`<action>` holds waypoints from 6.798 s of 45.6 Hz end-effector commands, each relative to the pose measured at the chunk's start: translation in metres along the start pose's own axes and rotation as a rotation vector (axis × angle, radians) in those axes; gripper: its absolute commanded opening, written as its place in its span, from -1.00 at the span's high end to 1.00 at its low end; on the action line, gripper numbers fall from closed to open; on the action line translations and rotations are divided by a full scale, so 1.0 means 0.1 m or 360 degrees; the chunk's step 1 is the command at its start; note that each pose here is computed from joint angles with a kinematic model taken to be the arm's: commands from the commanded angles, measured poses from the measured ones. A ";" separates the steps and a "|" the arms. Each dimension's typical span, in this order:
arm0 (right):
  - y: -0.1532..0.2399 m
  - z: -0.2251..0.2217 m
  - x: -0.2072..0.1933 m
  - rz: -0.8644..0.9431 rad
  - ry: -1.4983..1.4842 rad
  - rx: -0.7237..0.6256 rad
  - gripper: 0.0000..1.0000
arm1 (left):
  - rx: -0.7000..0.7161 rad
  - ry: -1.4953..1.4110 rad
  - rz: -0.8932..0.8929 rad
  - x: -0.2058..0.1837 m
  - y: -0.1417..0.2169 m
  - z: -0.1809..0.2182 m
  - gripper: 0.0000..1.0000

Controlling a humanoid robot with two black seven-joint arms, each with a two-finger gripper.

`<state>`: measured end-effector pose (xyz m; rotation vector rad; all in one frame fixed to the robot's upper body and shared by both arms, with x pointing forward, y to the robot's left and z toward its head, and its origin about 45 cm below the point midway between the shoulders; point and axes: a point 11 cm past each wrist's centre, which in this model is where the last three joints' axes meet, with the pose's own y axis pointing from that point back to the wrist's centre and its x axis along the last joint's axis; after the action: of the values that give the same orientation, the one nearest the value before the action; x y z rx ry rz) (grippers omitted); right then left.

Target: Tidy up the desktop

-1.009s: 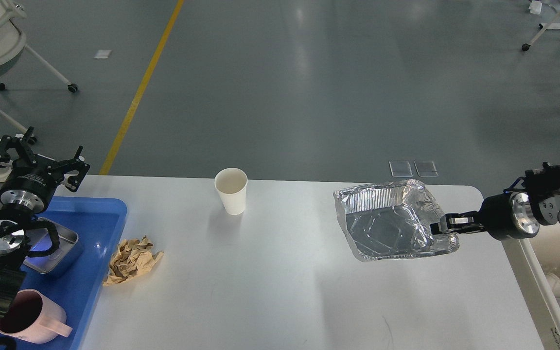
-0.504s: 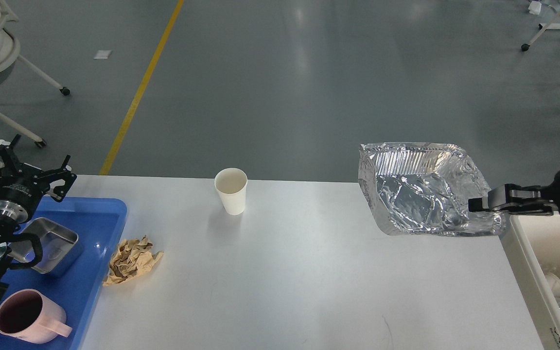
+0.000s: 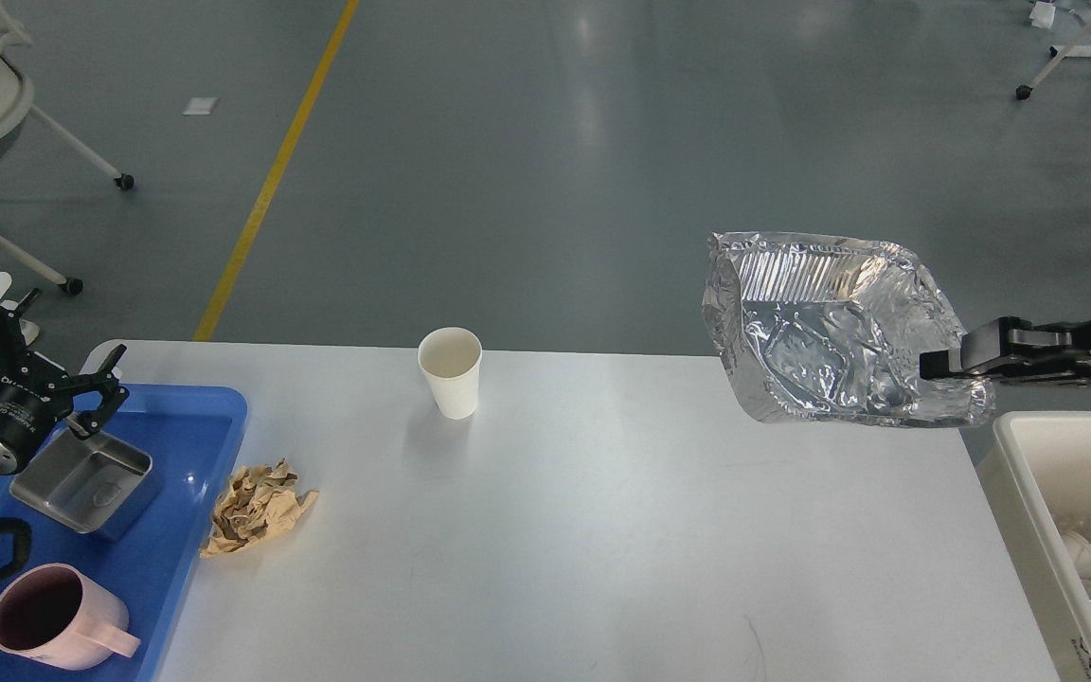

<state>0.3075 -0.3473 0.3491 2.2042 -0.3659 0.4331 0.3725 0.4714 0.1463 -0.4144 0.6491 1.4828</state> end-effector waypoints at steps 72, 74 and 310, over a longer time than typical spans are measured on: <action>-1.50 -0.90 -0.15 -0.0392 -0.0056 -0.0009 1.00 | 0.0478 -0.1069 0.0197 0.33 0.61 1.05 -0.95; -1.51 -0.90 -0.14 -0.0390 -0.0054 -0.0012 1.00 | 0.0467 -0.1110 0.0202 0.31 0.66 1.15 -0.95; -1.73 -0.74 -0.15 -0.0373 0.0038 -0.0118 1.00 | 0.1436 -0.2546 -0.0888 -2.07 -0.76 -1.95 1.00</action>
<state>0.3504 -0.1825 0.2666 2.1352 -0.1042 0.3115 0.4256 0.1760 0.1034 1.1639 -0.1898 0.5417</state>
